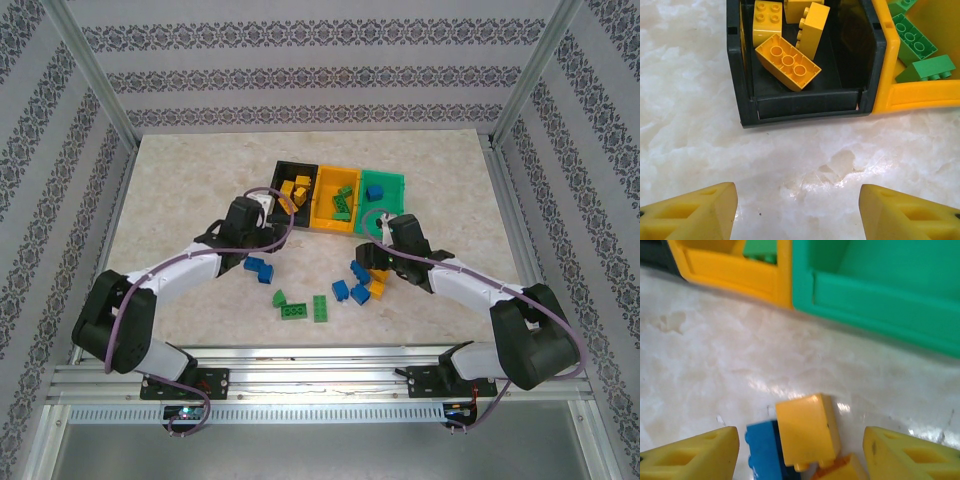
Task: Sort the legos into containers by color
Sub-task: Pick up the lego from the center of the table.
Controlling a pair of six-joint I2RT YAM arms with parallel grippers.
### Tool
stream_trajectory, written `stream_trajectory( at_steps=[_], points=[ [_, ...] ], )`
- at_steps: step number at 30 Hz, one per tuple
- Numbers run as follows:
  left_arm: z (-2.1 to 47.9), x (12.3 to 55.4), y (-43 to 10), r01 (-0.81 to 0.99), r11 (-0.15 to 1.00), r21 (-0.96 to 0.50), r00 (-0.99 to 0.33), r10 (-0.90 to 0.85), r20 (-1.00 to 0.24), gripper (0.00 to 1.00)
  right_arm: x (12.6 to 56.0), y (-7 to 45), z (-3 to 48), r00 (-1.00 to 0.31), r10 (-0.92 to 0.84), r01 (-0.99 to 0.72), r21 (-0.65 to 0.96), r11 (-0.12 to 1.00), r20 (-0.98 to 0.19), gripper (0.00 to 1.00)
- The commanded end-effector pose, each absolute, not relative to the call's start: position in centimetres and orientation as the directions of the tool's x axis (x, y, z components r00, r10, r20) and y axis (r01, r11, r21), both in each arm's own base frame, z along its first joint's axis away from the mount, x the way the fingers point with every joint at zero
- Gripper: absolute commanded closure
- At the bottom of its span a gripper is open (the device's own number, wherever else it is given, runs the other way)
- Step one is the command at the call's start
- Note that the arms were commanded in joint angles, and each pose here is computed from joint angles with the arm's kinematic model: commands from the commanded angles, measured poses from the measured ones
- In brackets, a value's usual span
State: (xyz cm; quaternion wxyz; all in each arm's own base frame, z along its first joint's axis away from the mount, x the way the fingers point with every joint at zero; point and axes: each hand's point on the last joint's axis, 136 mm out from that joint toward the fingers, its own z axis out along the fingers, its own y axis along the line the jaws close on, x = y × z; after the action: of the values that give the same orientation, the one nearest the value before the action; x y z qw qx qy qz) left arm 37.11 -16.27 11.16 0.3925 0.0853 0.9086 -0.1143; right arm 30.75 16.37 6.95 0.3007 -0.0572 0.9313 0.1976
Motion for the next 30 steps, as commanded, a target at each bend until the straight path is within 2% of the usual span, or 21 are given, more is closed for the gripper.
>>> stream_trajectory(
  at_steps=[1, 8, 18, 23, 30],
  points=[
    [13.1, 37.9, -16.6, 0.276, 0.946, -0.169, -0.587, 0.027, -0.809, 0.35, 29.6, 16.1, 6.2, -0.87, -0.001, -0.193, 0.341, 0.92, -0.492, 0.34],
    [12.4, 36.7, -15.3, 0.26, 0.954, -0.149, -0.549, 0.019, -0.836, 0.35, 29.2, 15.6, 6.3, -0.887, 0.008, -0.158, 0.319, 0.934, -0.462, 0.34],
    [13.2, 36.2, -14.8, 0.231, 0.953, -0.194, -0.544, -0.039, -0.838, 0.37, 31.8, 17.0, 5.1, -0.888, -0.07, -0.184, 0.212, 0.96, -0.455, 0.37],
    [13.3, 35.9, -13.6, 0.182, 0.966, -0.185, -0.531, -0.061, -0.845, 0.37, 32.1, 16.8, 3.7, -0.901, -0.131, -0.199, 0.127, 0.972, -0.413, 0.45],
    [13.5, 35.8, -12.5, 0.142, 0.971, -0.193, -0.518, -0.093, -0.85, 0.38, 31.2, 15.2, 2.7, -0.908, -0.12, -0.158, 0.063, 0.985, -0.402, 0.51]
  ],
)
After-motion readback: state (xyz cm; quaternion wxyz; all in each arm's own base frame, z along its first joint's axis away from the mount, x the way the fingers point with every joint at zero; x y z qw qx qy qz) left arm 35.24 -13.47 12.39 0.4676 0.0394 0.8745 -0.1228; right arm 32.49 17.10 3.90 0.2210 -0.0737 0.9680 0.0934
